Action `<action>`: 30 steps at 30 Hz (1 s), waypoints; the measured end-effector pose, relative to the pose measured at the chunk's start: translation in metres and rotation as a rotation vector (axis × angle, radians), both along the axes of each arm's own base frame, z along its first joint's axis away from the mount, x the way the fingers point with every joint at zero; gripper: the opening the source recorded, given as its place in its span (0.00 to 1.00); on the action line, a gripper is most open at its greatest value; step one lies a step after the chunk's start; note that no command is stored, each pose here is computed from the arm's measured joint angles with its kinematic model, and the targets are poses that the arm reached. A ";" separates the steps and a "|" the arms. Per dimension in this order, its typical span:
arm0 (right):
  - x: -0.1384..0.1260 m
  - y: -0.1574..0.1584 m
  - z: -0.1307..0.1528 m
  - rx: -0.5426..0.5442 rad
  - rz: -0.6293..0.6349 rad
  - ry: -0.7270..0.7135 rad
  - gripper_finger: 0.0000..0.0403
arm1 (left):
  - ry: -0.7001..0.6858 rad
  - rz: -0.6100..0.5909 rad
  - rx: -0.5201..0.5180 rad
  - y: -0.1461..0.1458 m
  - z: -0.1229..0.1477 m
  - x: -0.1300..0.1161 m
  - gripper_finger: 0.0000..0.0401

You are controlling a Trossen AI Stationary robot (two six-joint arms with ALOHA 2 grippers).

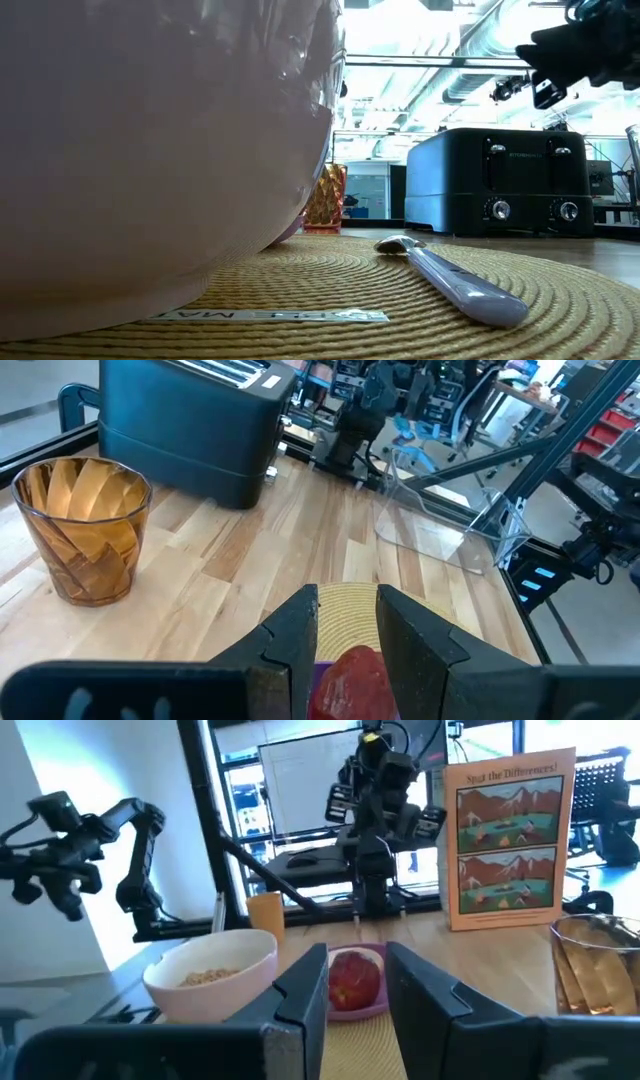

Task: Arrange a breakfast setting
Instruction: Return to Home Position

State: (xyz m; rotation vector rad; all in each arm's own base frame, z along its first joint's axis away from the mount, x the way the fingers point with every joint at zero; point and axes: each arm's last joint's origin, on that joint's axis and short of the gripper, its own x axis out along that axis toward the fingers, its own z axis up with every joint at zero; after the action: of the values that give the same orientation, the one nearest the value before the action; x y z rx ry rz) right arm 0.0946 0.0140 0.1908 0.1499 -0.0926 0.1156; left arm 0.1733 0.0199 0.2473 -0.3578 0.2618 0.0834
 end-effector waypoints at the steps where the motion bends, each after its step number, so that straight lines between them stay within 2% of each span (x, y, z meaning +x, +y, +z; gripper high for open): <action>1: -0.002 0.000 -0.001 -0.005 0.003 0.000 0.21 | 0.000 0.000 0.000 0.000 0.000 0.000 0.24; 11: -0.002 0.000 -0.006 -0.030 0.006 0.048 0.21 | 0.000 0.000 0.000 0.000 0.000 0.000 0.24; 20: 0.001 0.000 -0.020 -0.022 0.006 0.089 0.21 | 0.000 0.000 0.000 0.000 0.000 0.000 0.24; 30: 0.001 0.001 -0.021 -0.001 0.017 0.093 0.21 | 0.000 0.000 0.000 0.000 0.000 0.000 0.24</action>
State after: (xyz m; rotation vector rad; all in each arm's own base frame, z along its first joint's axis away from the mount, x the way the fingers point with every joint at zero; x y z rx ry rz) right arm 0.0955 0.0147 0.1698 0.1546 0.0019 0.1257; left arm 0.1732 0.0199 0.2472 -0.3579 0.2619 0.0833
